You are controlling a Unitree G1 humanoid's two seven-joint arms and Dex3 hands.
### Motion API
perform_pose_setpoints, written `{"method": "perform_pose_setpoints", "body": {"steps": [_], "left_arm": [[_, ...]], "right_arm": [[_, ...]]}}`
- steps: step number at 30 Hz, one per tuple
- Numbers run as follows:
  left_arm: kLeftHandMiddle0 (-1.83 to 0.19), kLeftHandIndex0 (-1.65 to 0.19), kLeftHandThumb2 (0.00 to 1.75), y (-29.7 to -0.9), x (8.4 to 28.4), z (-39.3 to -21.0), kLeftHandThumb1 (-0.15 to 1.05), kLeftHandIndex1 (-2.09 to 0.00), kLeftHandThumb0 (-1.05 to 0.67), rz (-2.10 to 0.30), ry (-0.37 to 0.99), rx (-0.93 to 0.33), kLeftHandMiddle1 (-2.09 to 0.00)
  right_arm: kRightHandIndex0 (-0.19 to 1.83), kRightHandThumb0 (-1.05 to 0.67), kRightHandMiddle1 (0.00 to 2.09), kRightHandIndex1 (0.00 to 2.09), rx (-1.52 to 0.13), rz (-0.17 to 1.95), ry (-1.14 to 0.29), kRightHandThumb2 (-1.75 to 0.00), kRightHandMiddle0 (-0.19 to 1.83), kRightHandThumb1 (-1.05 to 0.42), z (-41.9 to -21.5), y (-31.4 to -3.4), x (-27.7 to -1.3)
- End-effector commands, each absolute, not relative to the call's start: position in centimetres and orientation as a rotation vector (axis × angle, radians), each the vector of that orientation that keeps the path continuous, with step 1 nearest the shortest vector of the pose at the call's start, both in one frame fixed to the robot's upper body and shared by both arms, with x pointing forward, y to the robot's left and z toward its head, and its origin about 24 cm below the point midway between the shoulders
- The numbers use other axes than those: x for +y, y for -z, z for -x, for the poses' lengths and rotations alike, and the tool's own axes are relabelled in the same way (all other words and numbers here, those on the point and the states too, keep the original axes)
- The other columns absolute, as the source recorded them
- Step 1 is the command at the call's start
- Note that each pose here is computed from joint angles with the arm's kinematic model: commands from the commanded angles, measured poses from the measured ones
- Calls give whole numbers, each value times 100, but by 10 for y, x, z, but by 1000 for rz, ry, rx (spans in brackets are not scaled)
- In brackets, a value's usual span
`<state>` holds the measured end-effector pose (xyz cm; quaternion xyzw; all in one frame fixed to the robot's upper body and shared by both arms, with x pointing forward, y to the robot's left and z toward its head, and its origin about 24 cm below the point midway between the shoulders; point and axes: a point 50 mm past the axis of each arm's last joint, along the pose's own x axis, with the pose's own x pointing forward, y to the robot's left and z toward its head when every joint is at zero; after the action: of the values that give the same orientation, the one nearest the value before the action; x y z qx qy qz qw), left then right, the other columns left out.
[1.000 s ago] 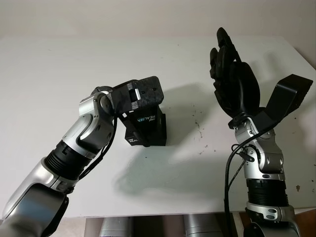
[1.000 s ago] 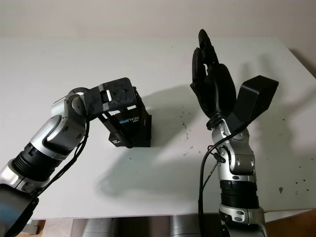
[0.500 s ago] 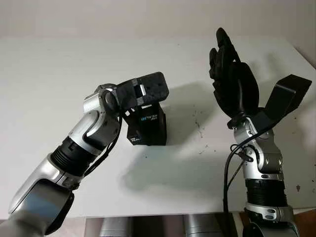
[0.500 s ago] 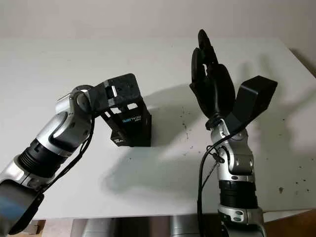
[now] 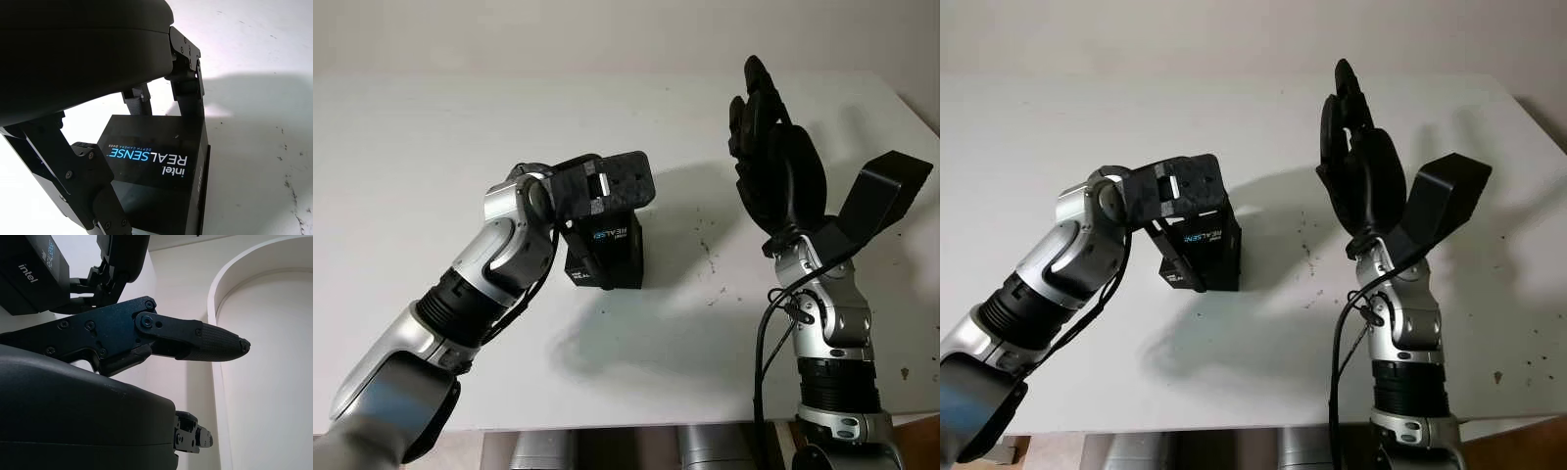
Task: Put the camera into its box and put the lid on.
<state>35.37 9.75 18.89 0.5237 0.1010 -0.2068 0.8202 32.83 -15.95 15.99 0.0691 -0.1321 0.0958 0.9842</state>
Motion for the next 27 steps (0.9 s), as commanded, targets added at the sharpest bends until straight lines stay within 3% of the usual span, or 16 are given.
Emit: {"method": "perform_pose_setpoints", "body": {"steps": [1, 8, 15, 27], "left_arm": [[-41, -33, 5, -202, 93, -354, 95, -136, -18, -1126, 421, 188, -146], [-40, -32, 6, -210, 90, -354, 97, -132, -16, -1152, 426, 193, -146], [-14, -30, 5, -215, 86, -357, 93, -130, -22, -1200, 421, 215, -145], [-13, -40, 6, -214, 80, -358, 91, -129, -23, -1221, 465, 190, -138]], "right_arm": [[-19, -76, 5, 5, -281, -147, -193, -59, -13, -105, -327, -161, -159], [-18, -76, 5, 5, -279, -163, -195, -58, -12, -105, -329, -160, -158], [-19, -76, 5, 5, -274, -175, -201, -58, -13, -105, -328, -159, -158], [-19, -77, 6, 5, -267, -188, -197, -57, -13, -105, -327, -158, -155]]}}
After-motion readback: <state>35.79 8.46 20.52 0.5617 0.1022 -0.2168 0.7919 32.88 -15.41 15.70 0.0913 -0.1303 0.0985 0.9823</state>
